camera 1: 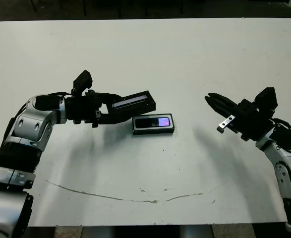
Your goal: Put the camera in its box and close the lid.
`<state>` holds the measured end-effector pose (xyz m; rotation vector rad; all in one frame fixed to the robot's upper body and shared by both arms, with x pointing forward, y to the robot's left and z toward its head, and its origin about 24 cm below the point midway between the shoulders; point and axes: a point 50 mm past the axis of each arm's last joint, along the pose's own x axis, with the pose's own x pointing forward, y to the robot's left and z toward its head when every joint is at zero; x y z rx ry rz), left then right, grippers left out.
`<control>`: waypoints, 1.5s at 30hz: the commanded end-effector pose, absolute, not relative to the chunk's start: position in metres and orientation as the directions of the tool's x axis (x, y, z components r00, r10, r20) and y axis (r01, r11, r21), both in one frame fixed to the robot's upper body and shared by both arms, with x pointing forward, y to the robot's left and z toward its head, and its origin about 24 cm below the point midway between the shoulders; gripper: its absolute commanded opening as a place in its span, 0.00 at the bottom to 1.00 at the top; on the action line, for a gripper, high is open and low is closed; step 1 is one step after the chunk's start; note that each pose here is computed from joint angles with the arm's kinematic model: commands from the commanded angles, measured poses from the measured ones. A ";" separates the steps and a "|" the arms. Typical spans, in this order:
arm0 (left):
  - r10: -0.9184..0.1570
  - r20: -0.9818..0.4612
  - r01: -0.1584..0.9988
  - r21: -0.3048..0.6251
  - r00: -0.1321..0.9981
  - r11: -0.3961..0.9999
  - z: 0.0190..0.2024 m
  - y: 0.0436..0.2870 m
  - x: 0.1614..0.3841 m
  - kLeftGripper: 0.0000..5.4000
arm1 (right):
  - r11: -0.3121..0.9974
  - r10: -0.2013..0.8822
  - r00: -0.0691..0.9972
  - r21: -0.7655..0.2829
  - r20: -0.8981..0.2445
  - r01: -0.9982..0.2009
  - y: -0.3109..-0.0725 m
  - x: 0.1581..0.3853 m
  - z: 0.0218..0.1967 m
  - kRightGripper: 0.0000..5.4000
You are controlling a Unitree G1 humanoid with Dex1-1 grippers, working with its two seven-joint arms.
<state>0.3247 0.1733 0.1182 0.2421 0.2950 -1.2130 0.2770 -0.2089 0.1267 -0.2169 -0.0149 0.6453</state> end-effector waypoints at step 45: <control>-0.794 -0.579 0.980 0.041 0.183 0.196 0.072 0.144 0.321 0.53 | 0.772 0.598 0.797 -0.204 -0.085 -0.602 -0.213 0.272 0.130 0.00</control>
